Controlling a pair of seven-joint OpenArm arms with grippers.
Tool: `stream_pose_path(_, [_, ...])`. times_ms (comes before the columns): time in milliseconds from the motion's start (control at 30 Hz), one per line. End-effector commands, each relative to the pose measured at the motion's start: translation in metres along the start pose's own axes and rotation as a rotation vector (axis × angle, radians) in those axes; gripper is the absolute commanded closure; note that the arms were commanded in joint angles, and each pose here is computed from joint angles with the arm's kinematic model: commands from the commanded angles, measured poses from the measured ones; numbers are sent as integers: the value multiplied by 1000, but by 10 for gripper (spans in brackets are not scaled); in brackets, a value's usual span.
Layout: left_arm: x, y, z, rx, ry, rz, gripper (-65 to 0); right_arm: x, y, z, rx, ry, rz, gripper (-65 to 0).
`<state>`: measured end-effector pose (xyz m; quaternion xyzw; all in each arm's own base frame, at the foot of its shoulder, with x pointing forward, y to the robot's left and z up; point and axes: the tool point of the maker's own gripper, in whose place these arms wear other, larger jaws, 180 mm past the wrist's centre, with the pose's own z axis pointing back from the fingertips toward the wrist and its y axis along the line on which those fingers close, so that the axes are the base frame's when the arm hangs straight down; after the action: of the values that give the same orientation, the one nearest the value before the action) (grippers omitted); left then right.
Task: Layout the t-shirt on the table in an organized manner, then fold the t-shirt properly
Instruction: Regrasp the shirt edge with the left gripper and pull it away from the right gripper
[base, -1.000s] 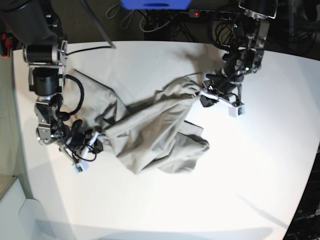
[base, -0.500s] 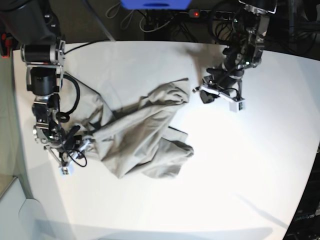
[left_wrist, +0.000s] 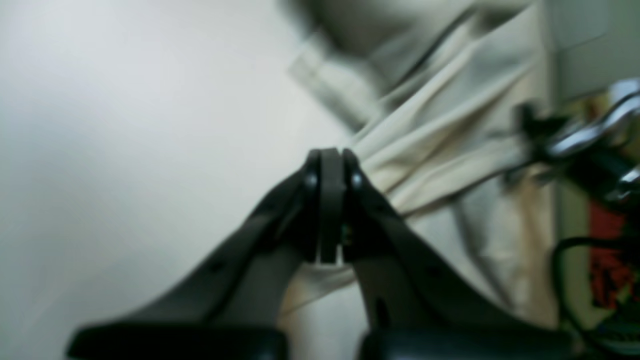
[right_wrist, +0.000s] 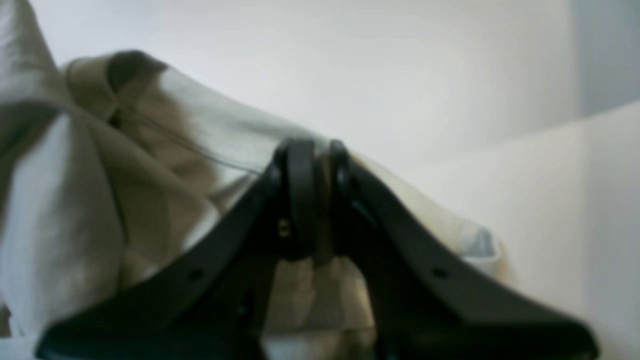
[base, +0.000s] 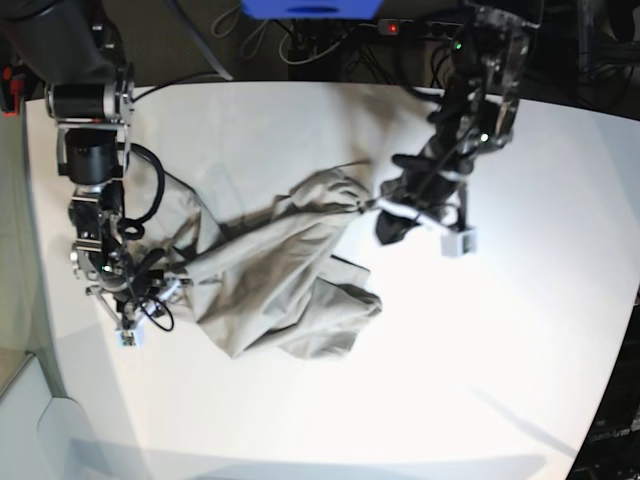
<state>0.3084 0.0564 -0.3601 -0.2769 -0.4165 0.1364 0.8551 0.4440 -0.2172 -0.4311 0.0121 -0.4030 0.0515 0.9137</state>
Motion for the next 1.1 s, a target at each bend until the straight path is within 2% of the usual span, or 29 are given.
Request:
stream_pose_path(0, [7, -9, -1, -27, -17, -4, -9, -13, -5, 0, -24, 64, 10, -48])
stream_pose_path(200, [-10, -58, -23, -136, 49, -61, -9, -14, -4, 0, -23, 67, 9, -48])
stream_pose_path(333, [-41, -53, -35, -119, 132, -73, -9, -12, -4, 0, -23, 64, 9, -48])
stream_pose_path(500, [-62, -19, -40, -39, 194, -71, -8, -11, -8, 1, -29, 62, 11, -48])
stream_pose_path(700, [-77, 51, -34, 106, 273, -113, -7, -9, -15, 2, -41, 55, 9, -48])
stream_pose_path(867, [-85, 105, -13, 212, 328, -158, -5, 5, -24, 4, -59, 32, 13, -48])
stream_pose_path(1067, [-89, 147, 17, 293, 367, -201, -5, 3, -41, 9, -88, 45, 20, -48])
